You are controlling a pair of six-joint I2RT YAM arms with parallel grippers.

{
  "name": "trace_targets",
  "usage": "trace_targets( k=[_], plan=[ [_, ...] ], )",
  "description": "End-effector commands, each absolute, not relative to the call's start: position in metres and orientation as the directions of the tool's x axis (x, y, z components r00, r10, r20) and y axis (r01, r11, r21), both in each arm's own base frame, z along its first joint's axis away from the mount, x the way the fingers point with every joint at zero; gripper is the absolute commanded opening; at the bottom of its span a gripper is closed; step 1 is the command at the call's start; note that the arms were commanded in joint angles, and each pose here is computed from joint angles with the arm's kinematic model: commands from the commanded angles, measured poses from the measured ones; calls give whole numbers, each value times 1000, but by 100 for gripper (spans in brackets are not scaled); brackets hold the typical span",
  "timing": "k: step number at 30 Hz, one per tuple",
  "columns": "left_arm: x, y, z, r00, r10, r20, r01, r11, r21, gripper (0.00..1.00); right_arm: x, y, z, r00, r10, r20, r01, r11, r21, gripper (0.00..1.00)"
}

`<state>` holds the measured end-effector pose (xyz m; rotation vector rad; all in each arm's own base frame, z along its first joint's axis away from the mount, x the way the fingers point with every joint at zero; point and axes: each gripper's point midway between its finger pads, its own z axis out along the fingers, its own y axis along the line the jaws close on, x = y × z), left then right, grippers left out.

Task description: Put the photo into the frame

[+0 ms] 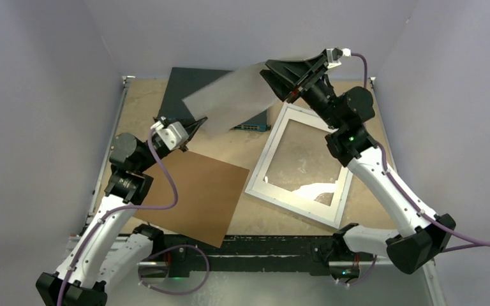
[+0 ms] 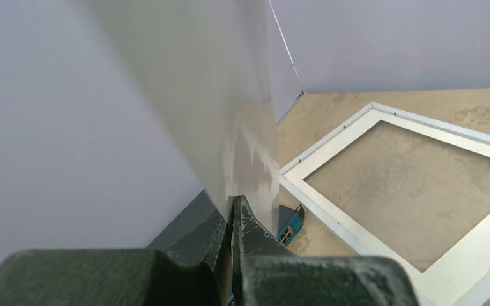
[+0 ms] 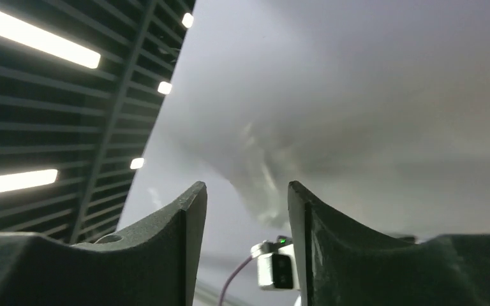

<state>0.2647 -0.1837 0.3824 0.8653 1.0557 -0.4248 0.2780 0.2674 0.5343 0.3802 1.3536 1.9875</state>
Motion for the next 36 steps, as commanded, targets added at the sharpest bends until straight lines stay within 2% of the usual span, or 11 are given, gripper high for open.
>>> trace_targets(
  k=[1,3,9,16,20,23,27,33,36],
  plan=[
    [253,-184,399,552,138,-822,638,565,523,0,274,258,531,-703,670,-238,-424,-126,897,58],
    [251,-184,396,553,157,-818,640,550,537,0,276,255,528,-687,667,-288,-454,-84,887,66],
    [250,-188,381,515,183,-838,684,502,530,0,282,259,505,-682,567,-463,-539,39,842,78],
    [253,-196,317,370,317,-873,811,348,470,0,271,264,455,-657,429,-621,-624,154,766,82],
    [254,-197,285,313,399,-862,862,262,434,0,267,262,439,-490,324,-809,-783,244,572,86],
    [258,-191,276,270,422,-865,860,298,414,0,264,268,408,-380,213,-900,-850,305,431,91],
    [264,-184,274,162,446,-880,865,365,344,0,247,310,334,-307,8,-952,-889,356,289,94],
    [288,-139,251,-117,430,-895,845,517,137,0,204,359,210,-185,-334,-924,-932,357,57,91],
    [313,-102,249,-227,410,-884,773,628,93,0,194,372,182,-98,-368,-925,-938,345,-38,90]
  ],
)
